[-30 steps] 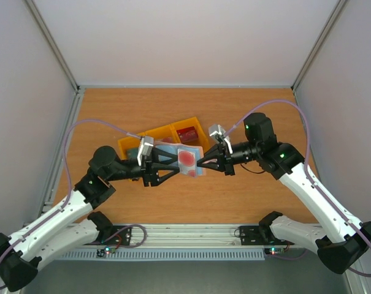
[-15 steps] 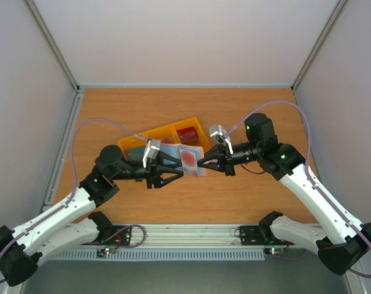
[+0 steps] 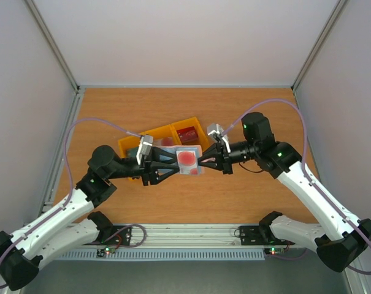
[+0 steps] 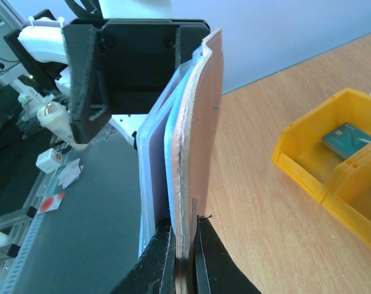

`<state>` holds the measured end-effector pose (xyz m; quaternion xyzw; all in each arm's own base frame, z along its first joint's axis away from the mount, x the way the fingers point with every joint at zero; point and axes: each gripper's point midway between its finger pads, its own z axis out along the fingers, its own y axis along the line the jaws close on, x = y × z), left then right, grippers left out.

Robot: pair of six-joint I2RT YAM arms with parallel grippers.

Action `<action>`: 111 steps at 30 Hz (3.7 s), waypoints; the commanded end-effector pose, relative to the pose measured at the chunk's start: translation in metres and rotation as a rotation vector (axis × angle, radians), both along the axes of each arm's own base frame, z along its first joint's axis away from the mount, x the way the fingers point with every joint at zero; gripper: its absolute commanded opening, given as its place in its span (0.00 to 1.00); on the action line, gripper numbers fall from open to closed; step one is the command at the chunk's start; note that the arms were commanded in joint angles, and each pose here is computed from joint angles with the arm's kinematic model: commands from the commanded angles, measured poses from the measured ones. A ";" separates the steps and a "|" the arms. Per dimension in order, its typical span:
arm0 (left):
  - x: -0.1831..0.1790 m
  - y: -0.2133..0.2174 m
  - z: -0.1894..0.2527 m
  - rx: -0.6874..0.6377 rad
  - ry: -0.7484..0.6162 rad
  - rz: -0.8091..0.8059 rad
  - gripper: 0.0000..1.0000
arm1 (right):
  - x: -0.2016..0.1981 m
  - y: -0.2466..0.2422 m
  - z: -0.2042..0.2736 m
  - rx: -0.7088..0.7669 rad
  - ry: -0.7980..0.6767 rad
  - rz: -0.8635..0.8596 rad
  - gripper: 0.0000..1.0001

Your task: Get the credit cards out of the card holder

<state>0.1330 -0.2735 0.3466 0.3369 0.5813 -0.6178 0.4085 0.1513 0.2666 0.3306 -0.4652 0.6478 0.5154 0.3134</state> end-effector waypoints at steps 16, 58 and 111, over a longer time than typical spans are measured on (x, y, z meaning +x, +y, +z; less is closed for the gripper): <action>-0.008 0.000 0.016 -0.049 -0.103 -0.019 0.33 | 0.028 0.016 0.022 0.058 -0.037 -0.018 0.01; 0.015 -0.005 -0.099 0.096 0.119 0.086 0.00 | 0.020 0.016 -0.090 0.101 0.253 -0.190 0.45; 0.002 -0.008 -0.154 0.200 0.197 -0.033 0.31 | -0.012 0.009 -0.097 0.077 0.269 0.021 0.01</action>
